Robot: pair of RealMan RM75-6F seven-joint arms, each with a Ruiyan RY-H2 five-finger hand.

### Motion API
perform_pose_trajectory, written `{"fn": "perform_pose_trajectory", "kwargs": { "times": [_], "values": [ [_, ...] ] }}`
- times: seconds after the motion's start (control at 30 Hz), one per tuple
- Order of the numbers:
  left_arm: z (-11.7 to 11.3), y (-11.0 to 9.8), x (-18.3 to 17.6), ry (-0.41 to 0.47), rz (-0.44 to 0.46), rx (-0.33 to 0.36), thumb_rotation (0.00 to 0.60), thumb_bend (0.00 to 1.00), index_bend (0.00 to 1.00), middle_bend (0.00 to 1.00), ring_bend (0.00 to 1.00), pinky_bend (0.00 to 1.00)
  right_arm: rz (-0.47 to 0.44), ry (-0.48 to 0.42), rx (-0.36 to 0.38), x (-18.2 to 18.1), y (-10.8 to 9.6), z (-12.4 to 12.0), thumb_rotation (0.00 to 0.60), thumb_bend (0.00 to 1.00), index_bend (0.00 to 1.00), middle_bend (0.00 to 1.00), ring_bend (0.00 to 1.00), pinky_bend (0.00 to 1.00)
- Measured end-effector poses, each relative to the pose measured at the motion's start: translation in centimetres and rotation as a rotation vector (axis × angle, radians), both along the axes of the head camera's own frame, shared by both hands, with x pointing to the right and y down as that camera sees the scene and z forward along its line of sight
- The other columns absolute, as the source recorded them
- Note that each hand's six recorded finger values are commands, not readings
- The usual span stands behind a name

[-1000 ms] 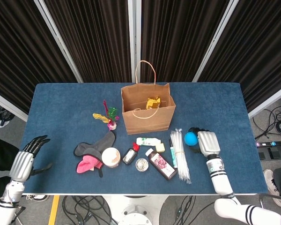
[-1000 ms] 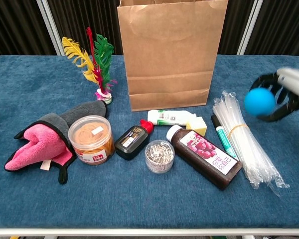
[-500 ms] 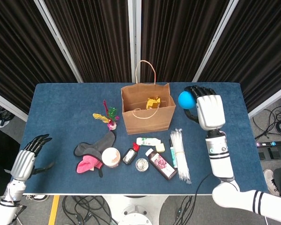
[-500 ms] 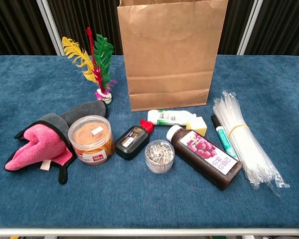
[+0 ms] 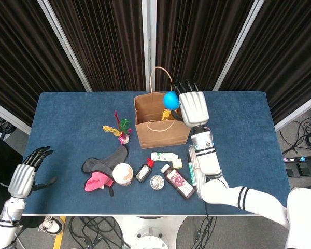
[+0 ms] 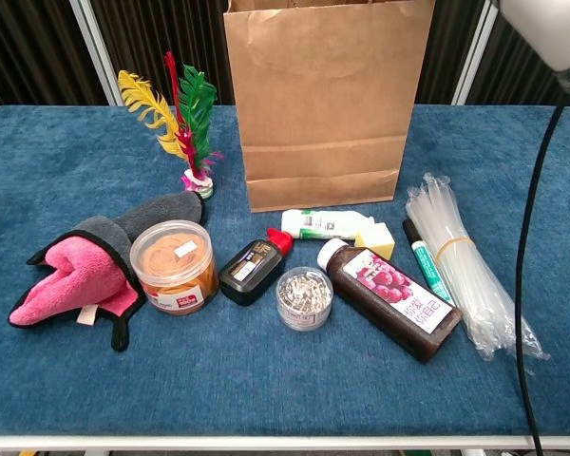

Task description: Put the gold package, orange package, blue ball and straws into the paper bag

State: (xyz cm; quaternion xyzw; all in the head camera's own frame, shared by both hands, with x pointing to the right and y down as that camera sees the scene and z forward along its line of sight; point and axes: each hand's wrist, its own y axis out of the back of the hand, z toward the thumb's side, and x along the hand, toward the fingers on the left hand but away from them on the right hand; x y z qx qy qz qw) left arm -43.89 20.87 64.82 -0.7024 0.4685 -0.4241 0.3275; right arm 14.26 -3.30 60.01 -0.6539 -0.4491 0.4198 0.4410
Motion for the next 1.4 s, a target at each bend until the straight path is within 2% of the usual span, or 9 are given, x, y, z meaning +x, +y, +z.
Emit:
{"fn": "perform_pose_trajectory", "kwargs": {
  "times": [0.2, 0.4, 0.5, 0.6, 0.77, 0.93, 1.03, 1.23, 1.4],
  "values": [
    [0.1, 0.1, 0.3, 0.007, 0.004, -0.004, 0.6, 0.24, 0.24, 0.23, 0.15, 0.24, 0.005, -0.047, 0.02, 0.8, 0.0, -1.0, 0.6, 0.0, 0.03, 0.14, 0.01, 0.01],
    [0.1, 0.2, 0.6, 0.013, 0.009, -0.007, 0.6, 0.24, 0.24, 0.23, 0.15, 0.24, 0.029, -0.081, 0.087, 3.6, 0.6, -4.1, 0.6, 0.0, 0.03, 0.18, 0.04, 0.03],
    [0.1, 0.3, 0.7, 0.02, 0.007, -0.011, 0.6, 0.24, 0.24, 0.23, 0.15, 0.24, 0.038, -0.053, 0.104, 6.5, 1.7, -4.9, 0.6, 0.0, 0.05, 0.21, 0.07, 0.06],
    [0.2, 0.3, 0.8, 0.021, 0.009, -0.012, 0.6, 0.24, 0.24, 0.23, 0.15, 0.24, 0.012, 0.005, 0.081, 8.8, 3.2, -4.5, 0.6, 0.0, 0.05, 0.21, 0.07, 0.07],
    [0.3, 0.3, 1.1, 0.021, 0.013, -0.01, 0.6, 0.24, 0.24, 0.23, 0.15, 0.24, -0.109, 0.12, 0.011, 12.1, 6.7, -2.7, 0.6, 0.0, 0.08, 0.23, 0.08, 0.1],
    [0.2, 0.3, 1.3, 0.018, 0.018, -0.003, 0.6, 0.24, 0.24, 0.23, 0.15, 0.24, -0.279, 0.196, -0.02, 13.5, 10.2, -1.2, 0.6, 0.0, 0.14, 0.24, 0.13, 0.15],
    [0.1, 0.3, 1.4, 0.015, 0.022, 0.001, 0.6, 0.24, 0.24, 0.23, 0.15, 0.24, -0.398, 0.239, -0.053, 14.5, 12.7, 0.2, 0.6, 0.0, 0.15, 0.24, 0.13, 0.15],
    [0.1, 0.5, 1.5, 0.005, 0.029, 0.004, 0.6, 0.24, 0.24, 0.23, 0.15, 0.24, -0.56, 0.299, -0.14, 16.2, 15.4, 3.2, 0.6, 0.0, 0.15, 0.24, 0.13, 0.15],
    [0.0, 0.5, 1.6, -0.02, 0.05, 0.013, 0.6, 0.24, 0.24, 0.23, 0.15, 0.24, -0.722, 0.355, -0.136, 16.1, 16.5, 5.4, 0.6, 0.0, 0.15, 0.23, 0.13, 0.15]
  ]
}}
